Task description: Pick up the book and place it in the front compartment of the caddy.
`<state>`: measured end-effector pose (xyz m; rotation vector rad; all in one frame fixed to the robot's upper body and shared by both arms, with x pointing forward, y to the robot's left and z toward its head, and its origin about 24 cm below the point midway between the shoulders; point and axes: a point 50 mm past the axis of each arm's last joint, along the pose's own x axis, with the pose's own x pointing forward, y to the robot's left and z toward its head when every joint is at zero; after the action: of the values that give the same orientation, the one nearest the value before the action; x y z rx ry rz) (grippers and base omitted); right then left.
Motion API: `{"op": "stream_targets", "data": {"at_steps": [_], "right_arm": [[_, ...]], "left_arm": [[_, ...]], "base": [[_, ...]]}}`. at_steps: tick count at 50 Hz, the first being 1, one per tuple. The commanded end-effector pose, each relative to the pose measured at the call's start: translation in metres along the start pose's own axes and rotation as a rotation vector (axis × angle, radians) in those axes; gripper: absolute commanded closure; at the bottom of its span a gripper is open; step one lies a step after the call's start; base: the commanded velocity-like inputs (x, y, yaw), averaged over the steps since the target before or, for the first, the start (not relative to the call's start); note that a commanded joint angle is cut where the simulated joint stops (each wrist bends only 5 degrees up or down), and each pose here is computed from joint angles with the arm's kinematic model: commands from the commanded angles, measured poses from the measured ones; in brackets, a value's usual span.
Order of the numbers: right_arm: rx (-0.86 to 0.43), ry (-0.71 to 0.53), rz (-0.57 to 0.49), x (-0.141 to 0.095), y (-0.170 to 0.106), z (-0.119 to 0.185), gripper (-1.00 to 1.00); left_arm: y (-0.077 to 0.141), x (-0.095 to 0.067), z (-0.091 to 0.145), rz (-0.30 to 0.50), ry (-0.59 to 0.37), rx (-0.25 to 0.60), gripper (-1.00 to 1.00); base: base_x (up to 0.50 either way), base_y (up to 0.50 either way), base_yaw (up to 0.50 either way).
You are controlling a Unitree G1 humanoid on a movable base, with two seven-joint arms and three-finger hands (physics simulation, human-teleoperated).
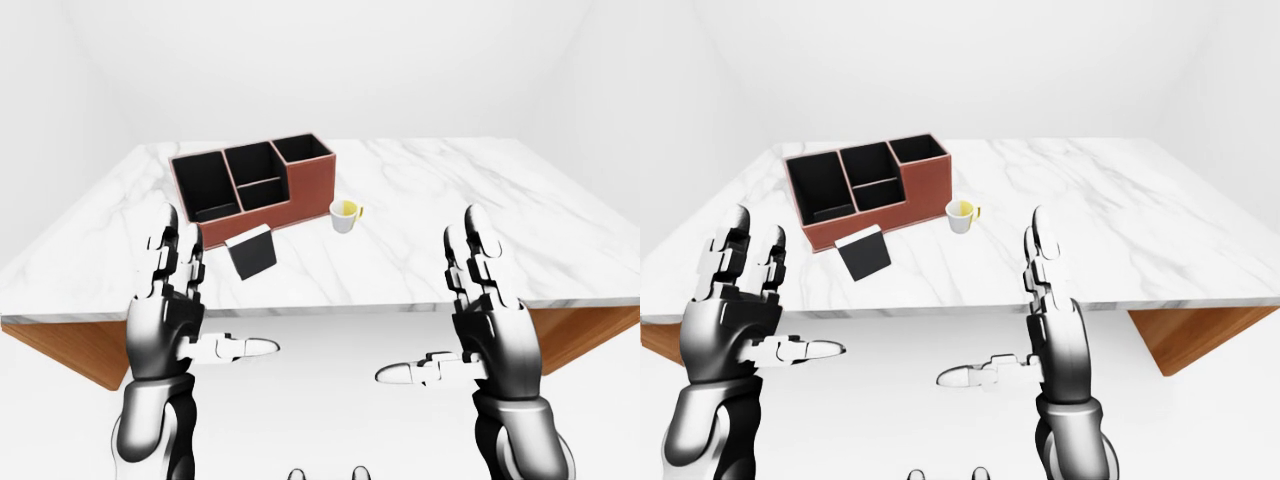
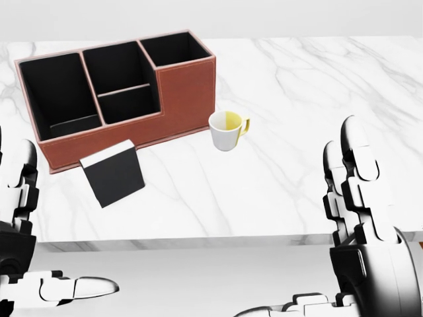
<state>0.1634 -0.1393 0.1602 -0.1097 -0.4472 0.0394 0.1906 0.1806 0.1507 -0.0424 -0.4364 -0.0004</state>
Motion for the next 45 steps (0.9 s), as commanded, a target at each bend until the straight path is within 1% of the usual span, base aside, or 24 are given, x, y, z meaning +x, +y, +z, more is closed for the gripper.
{"op": "stream_targets", "data": {"at_steps": [1,22,34,45], "right_arm": [[-0.025,0.012,0.011,0.0001,0.0005,-0.0028,-1.00],[-0.002,0.019,-0.002,-0.0001,-0.0026,-0.0043,-1.00],[-0.012,0.014,0.005,-0.0006,-0.0011,-0.0028,-1.00],[-0.022,0.025,0.014,-0.0003,0.0005,-0.0055,-1.00]], "left_arm": [[0.0016,0.0014,-0.0005,0.005,-0.001,0.003,-1.00],[0.0020,0.0012,0.0027,0.007,-0.014,0.004,-1.00],[0.0016,0.0002,0.0045,0.003,-0.020,0.006,-1.00],[0.0026,0.0002,0.0065,0.006,-0.029,0.005,-1.00]], "base": [[0.50,0.00,0.00],[0.50,0.00,0.00],[0.50,-0.28,0.00],[0.50,-0.01,0.00]]}}
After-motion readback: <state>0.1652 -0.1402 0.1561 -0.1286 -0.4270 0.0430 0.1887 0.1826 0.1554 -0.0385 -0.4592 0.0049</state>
